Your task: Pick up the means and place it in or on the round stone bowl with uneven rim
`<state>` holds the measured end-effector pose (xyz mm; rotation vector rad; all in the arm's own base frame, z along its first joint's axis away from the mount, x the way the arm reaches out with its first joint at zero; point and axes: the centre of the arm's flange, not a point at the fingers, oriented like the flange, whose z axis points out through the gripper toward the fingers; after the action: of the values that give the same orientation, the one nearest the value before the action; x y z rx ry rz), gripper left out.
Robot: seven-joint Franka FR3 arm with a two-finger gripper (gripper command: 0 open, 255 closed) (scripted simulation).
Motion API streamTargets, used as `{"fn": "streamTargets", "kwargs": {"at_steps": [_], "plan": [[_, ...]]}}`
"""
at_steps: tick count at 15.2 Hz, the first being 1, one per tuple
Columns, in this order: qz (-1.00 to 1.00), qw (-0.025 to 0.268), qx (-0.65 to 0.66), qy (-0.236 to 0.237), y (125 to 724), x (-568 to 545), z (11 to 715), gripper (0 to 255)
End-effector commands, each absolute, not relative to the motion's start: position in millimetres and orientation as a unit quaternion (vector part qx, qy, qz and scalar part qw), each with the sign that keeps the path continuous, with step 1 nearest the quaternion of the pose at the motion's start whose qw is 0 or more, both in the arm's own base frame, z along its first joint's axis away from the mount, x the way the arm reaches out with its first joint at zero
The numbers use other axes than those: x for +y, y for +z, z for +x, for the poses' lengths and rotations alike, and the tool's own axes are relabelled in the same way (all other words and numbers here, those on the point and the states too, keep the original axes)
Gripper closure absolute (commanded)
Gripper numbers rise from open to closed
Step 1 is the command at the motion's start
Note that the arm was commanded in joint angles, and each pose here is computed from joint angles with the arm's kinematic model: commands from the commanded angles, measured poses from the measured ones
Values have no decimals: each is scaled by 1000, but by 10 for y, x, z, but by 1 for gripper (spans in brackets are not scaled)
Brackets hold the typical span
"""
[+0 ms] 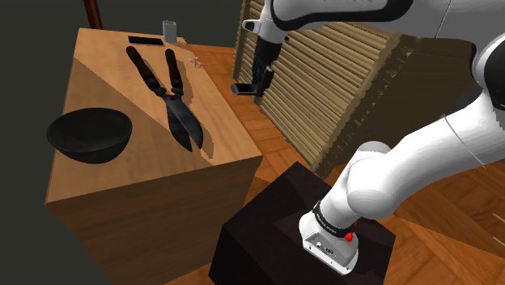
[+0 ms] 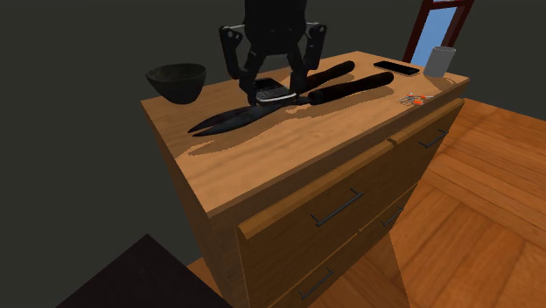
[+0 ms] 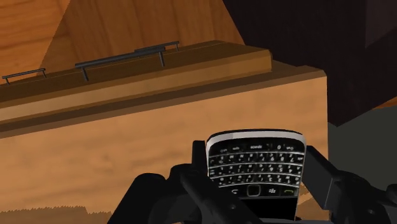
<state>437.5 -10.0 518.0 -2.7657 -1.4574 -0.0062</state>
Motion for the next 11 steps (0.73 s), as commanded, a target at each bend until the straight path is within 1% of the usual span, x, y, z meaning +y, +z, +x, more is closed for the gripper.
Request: {"fn": "streamTargets", "kwargs": {"at_steps": [1,11], "plan": [[-885,8,-466,-2,5235,21,4406,255],[-885,8,-466,-2,5256,1284,4792,255]]}}
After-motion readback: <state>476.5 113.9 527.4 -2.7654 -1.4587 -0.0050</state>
